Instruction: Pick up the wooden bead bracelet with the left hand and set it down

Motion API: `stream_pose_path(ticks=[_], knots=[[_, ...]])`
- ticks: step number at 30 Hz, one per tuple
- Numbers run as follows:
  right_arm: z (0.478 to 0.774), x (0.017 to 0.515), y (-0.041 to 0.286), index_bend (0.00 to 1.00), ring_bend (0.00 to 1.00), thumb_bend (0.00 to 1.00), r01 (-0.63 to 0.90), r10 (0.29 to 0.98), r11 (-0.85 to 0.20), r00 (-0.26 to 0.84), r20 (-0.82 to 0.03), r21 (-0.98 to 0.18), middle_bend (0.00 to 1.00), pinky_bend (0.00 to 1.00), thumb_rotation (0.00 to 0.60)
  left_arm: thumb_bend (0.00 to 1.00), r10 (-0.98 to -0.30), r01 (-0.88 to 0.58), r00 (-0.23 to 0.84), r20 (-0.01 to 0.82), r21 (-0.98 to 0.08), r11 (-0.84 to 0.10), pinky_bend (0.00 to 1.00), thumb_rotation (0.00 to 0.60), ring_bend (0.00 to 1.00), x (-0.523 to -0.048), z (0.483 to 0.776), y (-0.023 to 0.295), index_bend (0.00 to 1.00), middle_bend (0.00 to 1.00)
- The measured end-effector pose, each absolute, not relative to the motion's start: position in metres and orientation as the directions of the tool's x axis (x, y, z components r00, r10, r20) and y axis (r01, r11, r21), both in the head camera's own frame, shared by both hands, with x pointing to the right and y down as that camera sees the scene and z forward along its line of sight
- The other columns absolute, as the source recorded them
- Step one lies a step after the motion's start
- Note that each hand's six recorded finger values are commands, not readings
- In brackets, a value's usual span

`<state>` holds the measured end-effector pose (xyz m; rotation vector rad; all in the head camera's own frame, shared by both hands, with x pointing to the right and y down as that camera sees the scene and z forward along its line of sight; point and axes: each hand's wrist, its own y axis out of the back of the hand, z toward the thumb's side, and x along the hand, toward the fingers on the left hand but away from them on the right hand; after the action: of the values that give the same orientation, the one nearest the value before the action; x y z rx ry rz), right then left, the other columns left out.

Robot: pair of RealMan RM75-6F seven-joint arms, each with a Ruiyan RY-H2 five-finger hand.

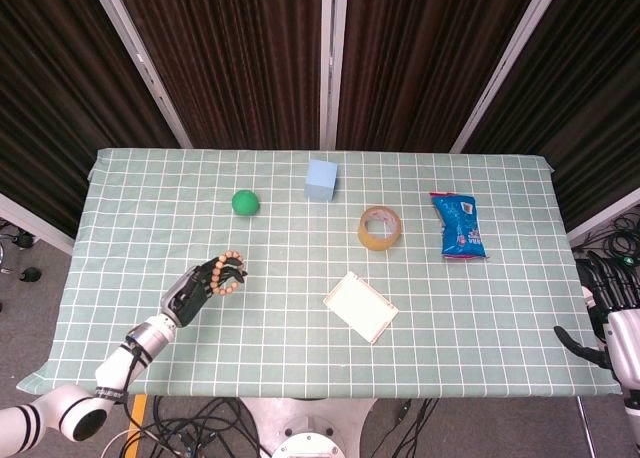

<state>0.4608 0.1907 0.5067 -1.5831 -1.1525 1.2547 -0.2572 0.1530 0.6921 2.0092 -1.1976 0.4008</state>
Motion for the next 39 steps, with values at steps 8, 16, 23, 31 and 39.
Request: stream_pose_path(ticks=[8,16,23,31,39], knots=[[0.505,0.461,0.19,0.0,0.0,0.08,0.172,0.963,-0.265,0.092,-0.253,-0.949,0.0,0.0,0.6,0.55,-0.609,-0.839,0.544,0.577,0.365,-0.403,0.06,0.6,0.14,-0.259,0.692,0.152,0.21,0.34],[0.508,0.461,0.19,0.0,0.0,0.08,0.172,0.961,-0.273,0.092,-0.26,-0.947,0.0,0.0,0.6,0.55,-0.633,-0.819,0.55,0.544,0.202,-0.538,0.06,0.6,0.12,-0.264,0.691,0.148,0.19,0.31],[0.513,0.46,0.189,0.0,0.0,0.08,0.155,0.956,-0.289,0.093,-0.278,-0.945,0.0,0.0,0.6,0.54,-0.666,-0.747,0.523,0.533,-0.091,-0.659,0.06,0.6,0.12,-0.275,0.693,0.146,0.2,0.31],[0.523,0.46,0.188,0.0,0.0,0.08,0.137,0.951,-0.305,0.083,-0.296,-0.942,0.0,0.0,0.6,0.4,-0.684,-0.422,0.489,0.541,-0.54,-0.728,0.05,0.6,0.12,-0.284,0.694,0.149,0.2,0.3],[0.53,0.464,0.189,0.0,0.0,0.09,0.143,0.938,-0.346,0.065,-0.34,-0.927,0.0,0.0,0.6,0.34,-0.823,-0.282,0.377,0.425,-0.794,-0.538,0.09,0.6,0.12,-0.308,0.666,0.137,0.24,0.3]])
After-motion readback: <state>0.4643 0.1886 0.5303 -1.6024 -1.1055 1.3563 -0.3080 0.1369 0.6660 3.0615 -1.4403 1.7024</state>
